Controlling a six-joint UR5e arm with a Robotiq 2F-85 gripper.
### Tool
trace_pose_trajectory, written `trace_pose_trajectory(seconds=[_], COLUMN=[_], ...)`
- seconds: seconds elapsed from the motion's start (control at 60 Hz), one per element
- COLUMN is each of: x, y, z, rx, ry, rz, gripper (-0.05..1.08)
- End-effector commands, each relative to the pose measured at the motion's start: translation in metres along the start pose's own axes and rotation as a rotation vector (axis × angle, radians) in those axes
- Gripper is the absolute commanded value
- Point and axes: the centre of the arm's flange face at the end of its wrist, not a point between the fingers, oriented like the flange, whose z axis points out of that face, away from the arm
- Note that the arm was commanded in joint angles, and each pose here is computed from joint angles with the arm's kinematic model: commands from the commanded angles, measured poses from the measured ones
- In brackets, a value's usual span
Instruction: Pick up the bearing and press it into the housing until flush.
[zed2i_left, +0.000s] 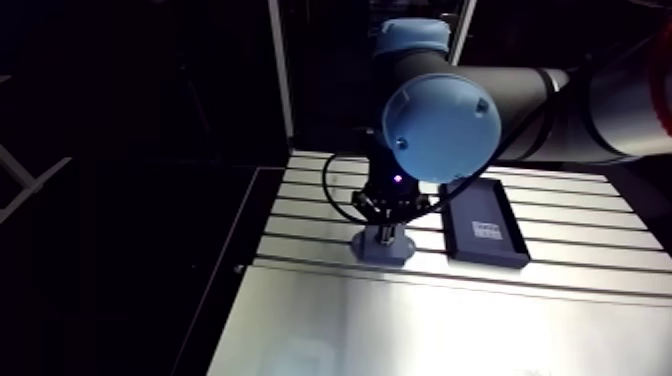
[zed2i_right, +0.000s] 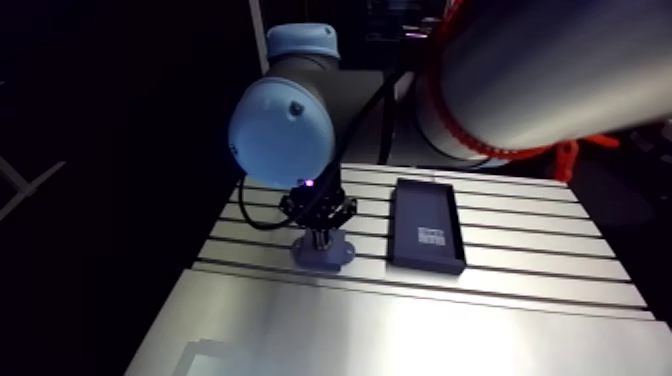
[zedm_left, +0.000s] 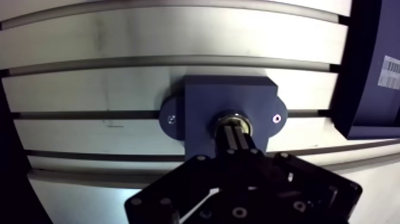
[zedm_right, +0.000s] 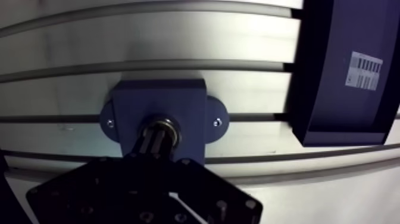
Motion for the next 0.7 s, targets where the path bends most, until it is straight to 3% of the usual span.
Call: trace_pose_trajectory(seconds=[0.017,0.7], x=[-0.0003,-0.0009], y=[-0.0001,-0.0007], z=[0.0011,0.0034], rx=[-0.001,-0.003], ry=[-0.002,-0.007], rz=[-0.001,-0.01], gripper=[0.87,0.87])
